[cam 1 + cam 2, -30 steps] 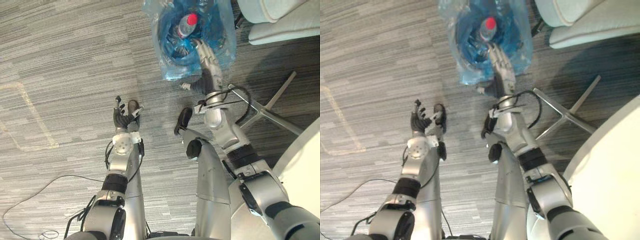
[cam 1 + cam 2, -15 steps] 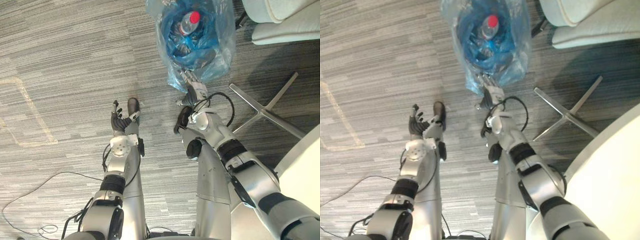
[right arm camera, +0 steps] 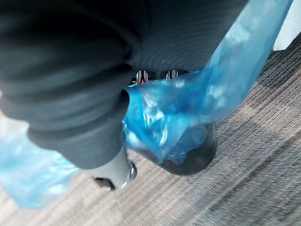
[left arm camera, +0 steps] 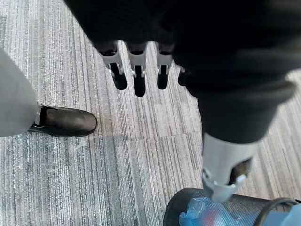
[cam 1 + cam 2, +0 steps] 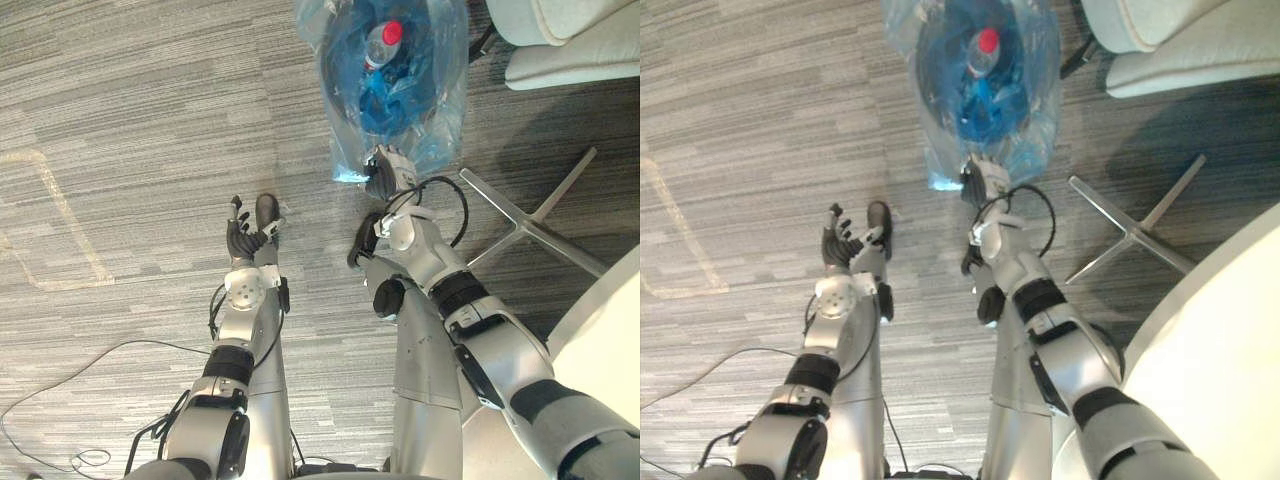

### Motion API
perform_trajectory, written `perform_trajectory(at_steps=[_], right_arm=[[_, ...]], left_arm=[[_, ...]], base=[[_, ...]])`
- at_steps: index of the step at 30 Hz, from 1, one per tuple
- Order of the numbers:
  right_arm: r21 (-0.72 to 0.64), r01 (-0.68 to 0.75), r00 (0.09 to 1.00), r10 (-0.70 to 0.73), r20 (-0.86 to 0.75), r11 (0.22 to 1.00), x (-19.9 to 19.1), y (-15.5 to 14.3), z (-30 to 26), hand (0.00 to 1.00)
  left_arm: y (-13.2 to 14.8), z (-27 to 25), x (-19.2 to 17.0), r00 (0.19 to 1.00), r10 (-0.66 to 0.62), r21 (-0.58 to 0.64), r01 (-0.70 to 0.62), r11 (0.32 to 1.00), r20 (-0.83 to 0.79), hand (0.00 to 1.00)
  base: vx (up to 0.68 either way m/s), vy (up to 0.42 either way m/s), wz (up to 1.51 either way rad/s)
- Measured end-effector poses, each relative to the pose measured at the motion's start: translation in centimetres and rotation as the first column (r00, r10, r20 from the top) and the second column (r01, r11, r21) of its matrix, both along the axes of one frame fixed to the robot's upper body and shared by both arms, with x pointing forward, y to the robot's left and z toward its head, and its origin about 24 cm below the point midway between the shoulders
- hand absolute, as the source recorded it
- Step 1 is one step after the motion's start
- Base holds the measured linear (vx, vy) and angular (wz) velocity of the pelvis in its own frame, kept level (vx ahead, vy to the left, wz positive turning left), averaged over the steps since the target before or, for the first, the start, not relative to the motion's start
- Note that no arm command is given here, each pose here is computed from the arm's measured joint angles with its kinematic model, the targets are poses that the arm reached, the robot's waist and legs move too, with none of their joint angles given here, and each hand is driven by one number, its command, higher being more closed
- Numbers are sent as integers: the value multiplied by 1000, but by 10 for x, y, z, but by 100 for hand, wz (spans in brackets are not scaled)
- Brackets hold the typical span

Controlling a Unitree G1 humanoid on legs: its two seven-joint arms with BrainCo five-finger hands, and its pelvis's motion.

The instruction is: Gather rubbish on tea table into small bin, then transfer packed bag to large trash can.

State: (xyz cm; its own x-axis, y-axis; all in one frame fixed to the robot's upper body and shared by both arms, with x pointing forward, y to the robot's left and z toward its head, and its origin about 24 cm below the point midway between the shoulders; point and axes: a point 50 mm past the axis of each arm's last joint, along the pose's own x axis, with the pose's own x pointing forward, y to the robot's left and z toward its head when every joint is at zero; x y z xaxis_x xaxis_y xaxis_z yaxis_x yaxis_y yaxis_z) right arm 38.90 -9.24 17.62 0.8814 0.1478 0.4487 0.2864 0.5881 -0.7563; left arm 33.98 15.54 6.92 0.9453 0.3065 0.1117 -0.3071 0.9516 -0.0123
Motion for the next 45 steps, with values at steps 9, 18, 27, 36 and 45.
perform_trajectory(at_steps=[9,18,27,36,45], right_arm=[[172,-55,998,52,18,984,-22,-2,-11,100],[458,-93,974,176,-140,884,-72,11,-72,100],[643,-101,923,313,-225,759,-110,15,-108,100],[650,-206,846,467,-257,731,-130,17,-114,100],[575,-471,747,649,-142,668,-148,28,-83,100]], left_arm=[[-7,-12,-12,999,-35,-6,35,999,-33,0],[-12,-59,-52,979,-102,22,108,994,-177,0],[-30,-110,-87,899,-197,32,227,973,-392,0],[-27,-121,-113,864,-252,57,306,950,-436,0],[-37,-81,-115,896,-369,135,409,903,-245,0]], base=[[-3,-45,-4],[44,-16,9],[166,10,-2],[117,30,-12],[-12,25,-9]])
